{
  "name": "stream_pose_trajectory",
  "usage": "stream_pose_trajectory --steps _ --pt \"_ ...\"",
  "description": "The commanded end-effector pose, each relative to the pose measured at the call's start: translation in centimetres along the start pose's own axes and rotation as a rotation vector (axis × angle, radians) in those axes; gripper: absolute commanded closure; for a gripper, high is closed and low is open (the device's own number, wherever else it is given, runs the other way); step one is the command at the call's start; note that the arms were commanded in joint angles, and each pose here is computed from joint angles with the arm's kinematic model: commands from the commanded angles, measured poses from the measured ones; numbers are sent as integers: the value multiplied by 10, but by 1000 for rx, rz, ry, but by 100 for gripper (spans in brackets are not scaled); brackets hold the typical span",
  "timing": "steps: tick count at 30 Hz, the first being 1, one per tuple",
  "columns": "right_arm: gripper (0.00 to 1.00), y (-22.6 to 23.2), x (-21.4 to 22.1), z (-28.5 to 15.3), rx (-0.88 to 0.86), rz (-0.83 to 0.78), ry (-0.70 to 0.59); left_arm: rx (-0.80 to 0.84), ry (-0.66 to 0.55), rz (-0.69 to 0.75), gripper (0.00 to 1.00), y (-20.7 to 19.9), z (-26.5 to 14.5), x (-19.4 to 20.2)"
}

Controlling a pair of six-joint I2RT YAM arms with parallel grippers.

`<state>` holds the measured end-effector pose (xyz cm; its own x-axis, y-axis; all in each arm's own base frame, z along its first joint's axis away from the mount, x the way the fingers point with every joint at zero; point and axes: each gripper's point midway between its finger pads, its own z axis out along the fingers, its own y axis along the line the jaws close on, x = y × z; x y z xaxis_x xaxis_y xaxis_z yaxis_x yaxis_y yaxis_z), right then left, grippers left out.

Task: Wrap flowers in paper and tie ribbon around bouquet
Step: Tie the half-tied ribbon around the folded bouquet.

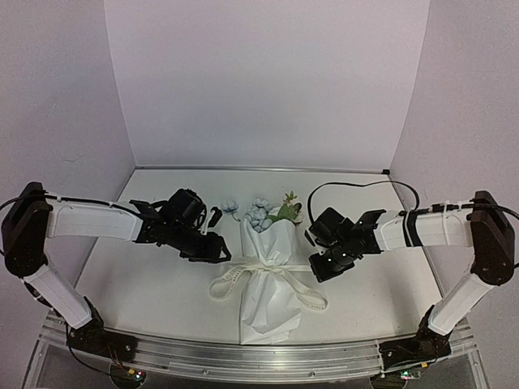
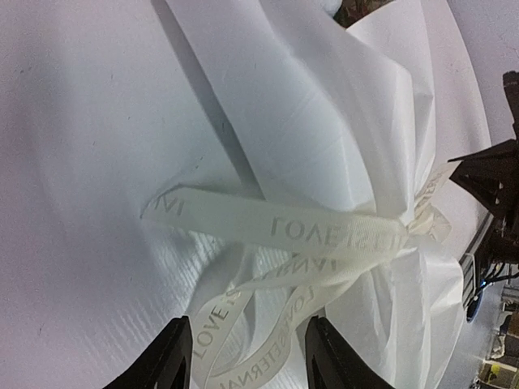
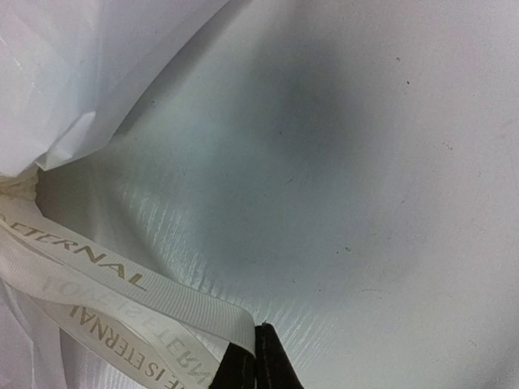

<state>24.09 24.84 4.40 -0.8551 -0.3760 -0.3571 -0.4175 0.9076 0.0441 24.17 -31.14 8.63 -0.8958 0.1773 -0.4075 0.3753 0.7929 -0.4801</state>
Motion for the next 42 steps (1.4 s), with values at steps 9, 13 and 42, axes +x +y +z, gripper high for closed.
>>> stream_pose_trajectory --steps 9,13,42 --pt "100 -3 -8 -12 7 9 -40 255 -50 -425 41 -22 25 -29" --pt "100 -2 -9 -12 1 12 -43 346 -59 -546 39 -26 31 -33" --pt "100 -2 -8 -15 -3 23 -56 416 -125 -1024 55 4 63 -37"
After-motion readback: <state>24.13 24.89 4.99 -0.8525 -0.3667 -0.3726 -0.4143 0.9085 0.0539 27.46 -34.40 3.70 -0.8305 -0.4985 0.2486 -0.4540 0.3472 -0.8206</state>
